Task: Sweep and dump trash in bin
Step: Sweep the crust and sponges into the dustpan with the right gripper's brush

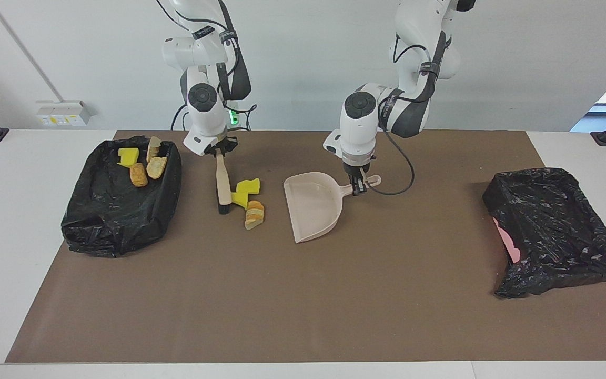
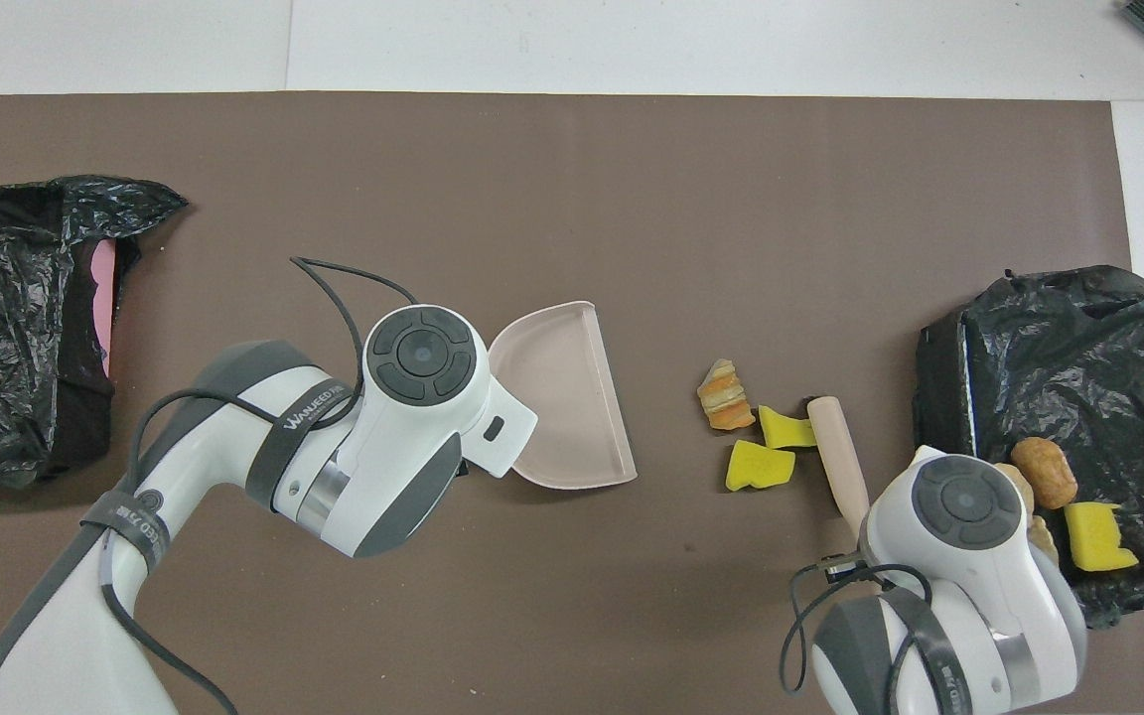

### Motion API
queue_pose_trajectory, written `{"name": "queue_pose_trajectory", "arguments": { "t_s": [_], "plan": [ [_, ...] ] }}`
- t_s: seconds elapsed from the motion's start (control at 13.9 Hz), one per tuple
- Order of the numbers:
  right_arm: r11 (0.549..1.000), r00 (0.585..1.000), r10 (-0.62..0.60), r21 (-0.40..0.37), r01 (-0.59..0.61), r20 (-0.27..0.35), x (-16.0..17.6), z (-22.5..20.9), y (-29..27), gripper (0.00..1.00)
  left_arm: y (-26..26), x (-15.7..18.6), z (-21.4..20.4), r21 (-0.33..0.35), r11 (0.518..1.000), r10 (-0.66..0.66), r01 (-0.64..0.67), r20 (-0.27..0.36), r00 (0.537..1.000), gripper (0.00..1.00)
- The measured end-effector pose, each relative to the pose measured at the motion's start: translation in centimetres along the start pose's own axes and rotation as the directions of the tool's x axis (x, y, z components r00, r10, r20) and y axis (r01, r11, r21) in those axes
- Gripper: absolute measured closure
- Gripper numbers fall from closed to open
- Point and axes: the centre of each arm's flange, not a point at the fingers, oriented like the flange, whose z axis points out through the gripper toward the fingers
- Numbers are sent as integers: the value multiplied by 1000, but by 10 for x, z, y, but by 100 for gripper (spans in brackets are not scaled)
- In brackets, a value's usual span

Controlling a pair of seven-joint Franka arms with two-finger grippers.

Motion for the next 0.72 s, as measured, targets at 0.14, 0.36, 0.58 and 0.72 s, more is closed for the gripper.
{"name": "queue_pose_trajectory", "arguments": {
  "t_s": [0.14,0.36,0.58,0.72],
  "plan": [
    [998,1000,-28,48,29,-13,0,2,-30,74,8,4,3,-2,1000,12,-12,3,1000,67],
    [995,997,-48,84,54,-67,2,6,-75,74,16,7,3,2,1000,25,-25,1,1000,67],
    [982,994,-37,181,55,-103,13,5,-108,74,23,10,4,4,999,39,-39,4,999,67],
    [957,993,-18,287,50,-113,28,-15,-137,74,22,8,6,6,999,37,-37,4,999,67]
  ]
}}
